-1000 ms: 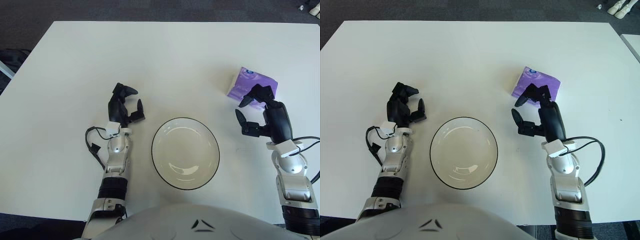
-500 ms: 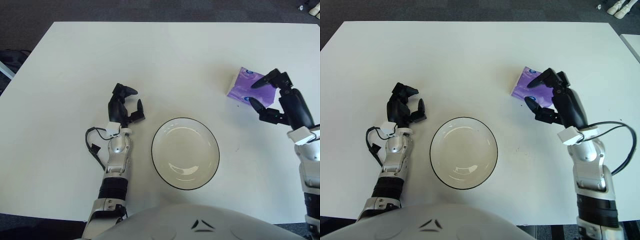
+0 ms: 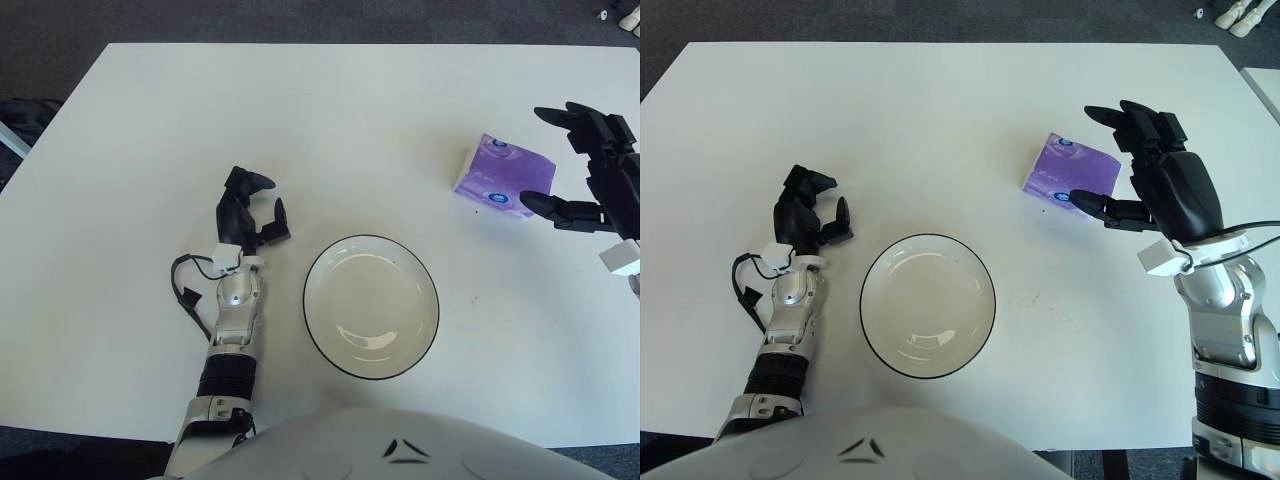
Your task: Put the tissue paper into the plate.
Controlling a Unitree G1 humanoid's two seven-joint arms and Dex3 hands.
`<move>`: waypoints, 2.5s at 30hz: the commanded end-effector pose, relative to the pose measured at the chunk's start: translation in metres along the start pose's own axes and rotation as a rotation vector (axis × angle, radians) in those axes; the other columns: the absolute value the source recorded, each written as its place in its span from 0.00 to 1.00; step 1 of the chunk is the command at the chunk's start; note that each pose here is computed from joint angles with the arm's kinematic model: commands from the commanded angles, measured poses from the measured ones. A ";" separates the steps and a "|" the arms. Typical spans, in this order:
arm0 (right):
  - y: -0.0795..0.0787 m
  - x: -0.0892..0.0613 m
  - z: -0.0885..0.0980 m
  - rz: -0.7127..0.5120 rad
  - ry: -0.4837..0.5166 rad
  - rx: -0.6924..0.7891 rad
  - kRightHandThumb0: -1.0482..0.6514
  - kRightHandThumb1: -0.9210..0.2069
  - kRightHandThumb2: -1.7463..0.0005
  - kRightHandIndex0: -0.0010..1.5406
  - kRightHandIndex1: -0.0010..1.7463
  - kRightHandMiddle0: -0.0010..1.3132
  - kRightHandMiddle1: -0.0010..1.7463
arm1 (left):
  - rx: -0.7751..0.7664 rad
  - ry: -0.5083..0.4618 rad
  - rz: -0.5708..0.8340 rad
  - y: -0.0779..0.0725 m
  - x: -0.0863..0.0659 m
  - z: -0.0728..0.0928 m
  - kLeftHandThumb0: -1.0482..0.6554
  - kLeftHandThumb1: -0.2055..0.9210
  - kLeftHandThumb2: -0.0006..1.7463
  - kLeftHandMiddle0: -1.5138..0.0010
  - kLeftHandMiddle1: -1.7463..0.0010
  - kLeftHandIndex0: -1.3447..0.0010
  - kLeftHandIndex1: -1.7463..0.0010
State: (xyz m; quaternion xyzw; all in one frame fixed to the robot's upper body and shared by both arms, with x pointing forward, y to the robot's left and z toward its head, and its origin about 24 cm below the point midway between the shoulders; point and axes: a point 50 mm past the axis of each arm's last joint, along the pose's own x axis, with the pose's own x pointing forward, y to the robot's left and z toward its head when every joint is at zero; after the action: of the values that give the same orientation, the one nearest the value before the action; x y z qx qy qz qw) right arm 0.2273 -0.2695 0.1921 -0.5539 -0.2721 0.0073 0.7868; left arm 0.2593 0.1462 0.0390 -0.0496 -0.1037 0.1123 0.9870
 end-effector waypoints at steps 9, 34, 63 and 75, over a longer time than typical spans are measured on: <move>-0.020 0.024 -0.007 0.097 0.032 -0.085 0.00 0.20 0.70 0.00 0.00 0.00 0.00 | 0.039 0.241 0.017 0.008 -0.041 -0.049 0.61 0.36 0.80 0.53 0.11 0.58 0.00; -0.019 0.047 -0.002 0.361 0.036 -0.177 0.00 0.17 0.73 0.00 0.00 0.00 0.00 | 0.041 0.237 0.002 0.009 -0.040 -0.048 0.61 0.35 0.81 0.53 0.10 0.59 0.00; 0.038 0.088 -0.014 0.585 -0.028 -0.085 0.00 0.31 0.72 0.00 0.00 0.00 0.00 | 0.016 0.252 0.019 0.006 -0.044 -0.050 0.61 0.37 0.79 0.54 0.11 0.59 0.00; 0.056 0.099 -0.023 0.568 -0.047 -0.055 0.00 0.31 0.71 0.00 0.00 0.00 0.00 | 0.020 0.235 0.020 0.011 -0.046 -0.049 0.61 0.37 0.79 0.55 0.10 0.59 0.00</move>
State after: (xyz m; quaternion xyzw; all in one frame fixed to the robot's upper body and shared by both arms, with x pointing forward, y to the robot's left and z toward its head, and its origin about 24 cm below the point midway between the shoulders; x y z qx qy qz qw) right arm 0.3353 -0.2415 0.1746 -0.6237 -0.1002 0.2354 0.7386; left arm 0.2594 0.1436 0.0437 -0.0532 -0.1264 0.1012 0.9854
